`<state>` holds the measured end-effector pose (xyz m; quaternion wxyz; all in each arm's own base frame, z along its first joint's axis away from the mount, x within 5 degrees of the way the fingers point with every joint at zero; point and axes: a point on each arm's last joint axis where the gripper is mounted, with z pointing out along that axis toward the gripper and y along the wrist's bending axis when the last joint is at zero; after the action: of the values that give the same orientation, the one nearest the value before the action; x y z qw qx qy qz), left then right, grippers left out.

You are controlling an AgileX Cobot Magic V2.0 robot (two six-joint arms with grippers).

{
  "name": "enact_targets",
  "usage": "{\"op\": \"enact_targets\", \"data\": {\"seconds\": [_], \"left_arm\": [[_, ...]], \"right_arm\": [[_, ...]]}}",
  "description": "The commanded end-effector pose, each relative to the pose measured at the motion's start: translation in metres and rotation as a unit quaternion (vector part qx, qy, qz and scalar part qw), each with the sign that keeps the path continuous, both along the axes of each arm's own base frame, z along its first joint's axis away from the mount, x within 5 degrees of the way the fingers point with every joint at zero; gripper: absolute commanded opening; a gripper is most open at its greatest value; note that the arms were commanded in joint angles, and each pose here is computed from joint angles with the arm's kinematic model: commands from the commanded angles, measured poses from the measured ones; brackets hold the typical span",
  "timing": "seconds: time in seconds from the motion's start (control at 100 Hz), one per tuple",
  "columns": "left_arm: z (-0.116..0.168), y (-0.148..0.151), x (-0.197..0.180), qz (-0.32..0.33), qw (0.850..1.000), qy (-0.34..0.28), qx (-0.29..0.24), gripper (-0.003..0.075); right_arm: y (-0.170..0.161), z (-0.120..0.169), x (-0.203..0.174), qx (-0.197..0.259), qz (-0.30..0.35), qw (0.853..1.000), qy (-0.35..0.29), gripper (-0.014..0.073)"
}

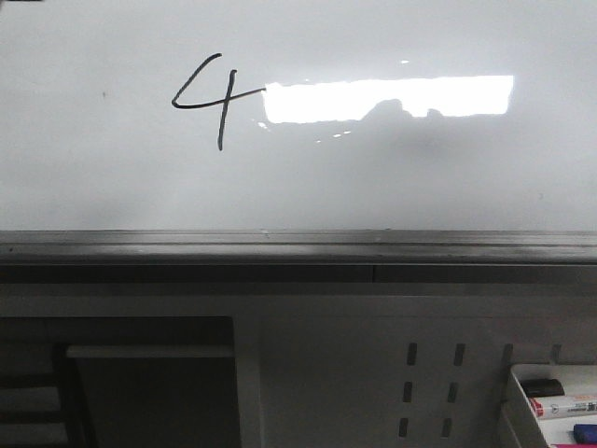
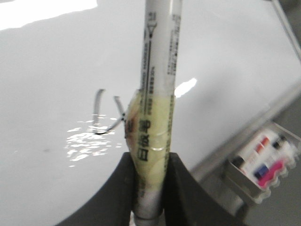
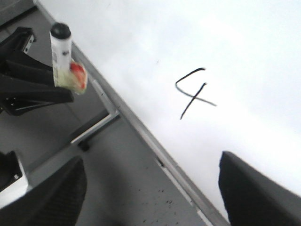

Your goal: Write number 4 on whiteboard

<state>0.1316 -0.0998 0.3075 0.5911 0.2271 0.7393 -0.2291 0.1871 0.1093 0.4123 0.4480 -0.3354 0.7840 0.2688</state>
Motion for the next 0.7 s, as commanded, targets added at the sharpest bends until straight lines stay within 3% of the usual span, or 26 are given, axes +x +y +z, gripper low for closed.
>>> {"op": "enact_targets", "data": {"seconds": [0.0, 0.26, 0.69], "left_arm": [[0.009, 0.019, 0.007, 0.121, 0.989, -0.001, -0.086, -0.002], [-0.001, 0.02, 0.028, 0.194, 0.979, 0.005, -0.063, -0.002], [-0.014, -0.014, 0.078, 0.211, 0.976, 0.053, -0.018, -0.002]], "right_arm": [[-0.012, 0.015, -0.015, 0.044, -0.044, 0.997, -0.051, 0.0482], [-0.03, -0.011, -0.04, 0.096, -0.126, 0.983, -0.093, 0.0436], [-0.034, -0.019, -0.057, 0.098, -0.12, 0.983, -0.094, 0.0436]]}}
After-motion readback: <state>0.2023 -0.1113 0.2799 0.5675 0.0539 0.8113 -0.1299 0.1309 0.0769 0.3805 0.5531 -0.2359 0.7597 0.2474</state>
